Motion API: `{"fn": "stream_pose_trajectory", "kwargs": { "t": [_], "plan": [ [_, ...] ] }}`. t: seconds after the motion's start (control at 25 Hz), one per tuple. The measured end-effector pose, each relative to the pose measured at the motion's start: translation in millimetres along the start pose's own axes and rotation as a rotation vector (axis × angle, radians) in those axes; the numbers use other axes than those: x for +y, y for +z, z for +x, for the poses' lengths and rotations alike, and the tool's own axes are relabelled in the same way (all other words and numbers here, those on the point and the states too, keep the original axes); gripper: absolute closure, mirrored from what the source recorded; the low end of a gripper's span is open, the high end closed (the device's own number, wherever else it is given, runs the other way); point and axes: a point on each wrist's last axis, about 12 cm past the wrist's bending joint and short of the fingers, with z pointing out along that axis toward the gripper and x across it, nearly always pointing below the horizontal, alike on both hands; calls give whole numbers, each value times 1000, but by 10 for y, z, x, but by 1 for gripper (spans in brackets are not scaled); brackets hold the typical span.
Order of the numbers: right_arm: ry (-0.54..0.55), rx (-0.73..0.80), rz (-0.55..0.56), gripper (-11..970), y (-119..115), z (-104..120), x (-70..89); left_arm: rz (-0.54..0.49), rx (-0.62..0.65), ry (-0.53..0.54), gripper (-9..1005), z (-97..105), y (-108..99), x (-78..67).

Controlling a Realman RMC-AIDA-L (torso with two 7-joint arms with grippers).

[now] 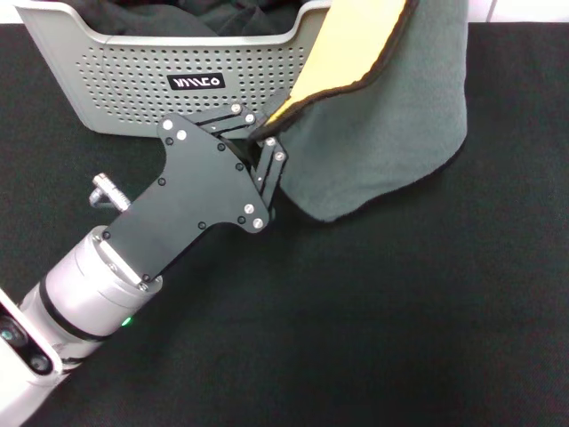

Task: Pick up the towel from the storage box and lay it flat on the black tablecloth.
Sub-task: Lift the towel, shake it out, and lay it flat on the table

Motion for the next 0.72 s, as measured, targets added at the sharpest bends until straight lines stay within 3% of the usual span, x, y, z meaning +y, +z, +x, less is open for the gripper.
{"fn": "stream_pose_trajectory", "kwargs": {
  "t": [0.24,0.44,0.72],
  "plan": [
    [18,36,14,926,-45,122,7,-35,-13,-180,963,-6,2,106],
    [29,60,16,924,-112,231,44,-72,-50,-326,963,-55,-81,290],
    [19,100,12,922,-257,424,183,-37,-104,-445,962,-159,-188,456]
  ]
}}
